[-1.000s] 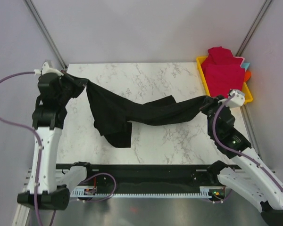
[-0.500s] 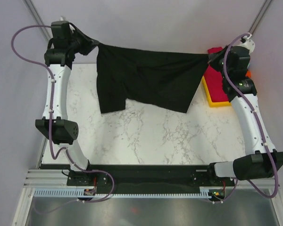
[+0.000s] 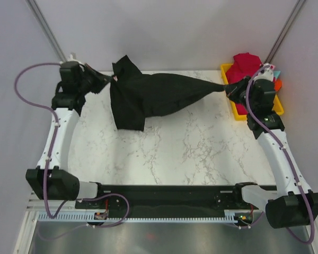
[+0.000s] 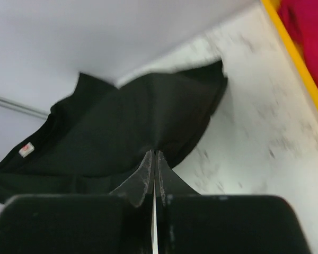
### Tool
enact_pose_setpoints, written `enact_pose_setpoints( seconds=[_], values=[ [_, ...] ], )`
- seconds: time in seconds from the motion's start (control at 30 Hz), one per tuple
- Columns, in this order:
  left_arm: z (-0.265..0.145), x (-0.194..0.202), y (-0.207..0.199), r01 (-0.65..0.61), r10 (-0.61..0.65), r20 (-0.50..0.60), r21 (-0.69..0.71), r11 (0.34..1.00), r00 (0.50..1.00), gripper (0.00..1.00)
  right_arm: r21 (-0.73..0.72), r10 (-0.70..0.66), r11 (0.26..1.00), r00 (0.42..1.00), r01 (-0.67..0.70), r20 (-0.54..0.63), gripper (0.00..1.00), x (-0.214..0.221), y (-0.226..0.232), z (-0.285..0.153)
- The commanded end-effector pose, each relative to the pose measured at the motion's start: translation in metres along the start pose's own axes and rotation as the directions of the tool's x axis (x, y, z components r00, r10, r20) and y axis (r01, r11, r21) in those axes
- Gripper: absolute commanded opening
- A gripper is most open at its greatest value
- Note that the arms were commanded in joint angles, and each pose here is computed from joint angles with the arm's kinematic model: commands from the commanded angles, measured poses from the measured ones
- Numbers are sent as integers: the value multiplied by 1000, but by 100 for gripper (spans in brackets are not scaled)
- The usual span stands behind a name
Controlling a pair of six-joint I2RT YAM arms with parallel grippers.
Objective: Fold and stack the t-shirts
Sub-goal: Flatten the tshirt out
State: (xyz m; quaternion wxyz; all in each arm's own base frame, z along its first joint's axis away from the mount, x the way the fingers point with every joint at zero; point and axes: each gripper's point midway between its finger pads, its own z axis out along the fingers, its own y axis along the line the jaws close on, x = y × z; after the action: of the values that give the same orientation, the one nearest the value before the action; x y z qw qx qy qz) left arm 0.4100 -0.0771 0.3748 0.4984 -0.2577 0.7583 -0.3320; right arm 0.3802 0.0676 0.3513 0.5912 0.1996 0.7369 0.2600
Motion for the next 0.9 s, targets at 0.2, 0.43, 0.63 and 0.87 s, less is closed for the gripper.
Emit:
enact_pose_setpoints(
  seconds=[0.2,0.43,0.63,0.87],
  values=[
    [35,103,152,77,-140,-155,-359,930,978,2,146,-37,988,995,50,-91,0,84,-82,-11],
    [65,136,169,74,-182,-296,-343,937,938,74,204,-11,978,993,34,-114,0,117,-115,4],
    [50,153,175,69,-199,-322,-374,925,926,98,190,46,981,993,-25,-109,0,138,-124,7],
    [-17,142,231,106,-188,-58,-653,750,980,97,186,44,982,995,-27,-91,0,140,-127,-1]
  ],
)
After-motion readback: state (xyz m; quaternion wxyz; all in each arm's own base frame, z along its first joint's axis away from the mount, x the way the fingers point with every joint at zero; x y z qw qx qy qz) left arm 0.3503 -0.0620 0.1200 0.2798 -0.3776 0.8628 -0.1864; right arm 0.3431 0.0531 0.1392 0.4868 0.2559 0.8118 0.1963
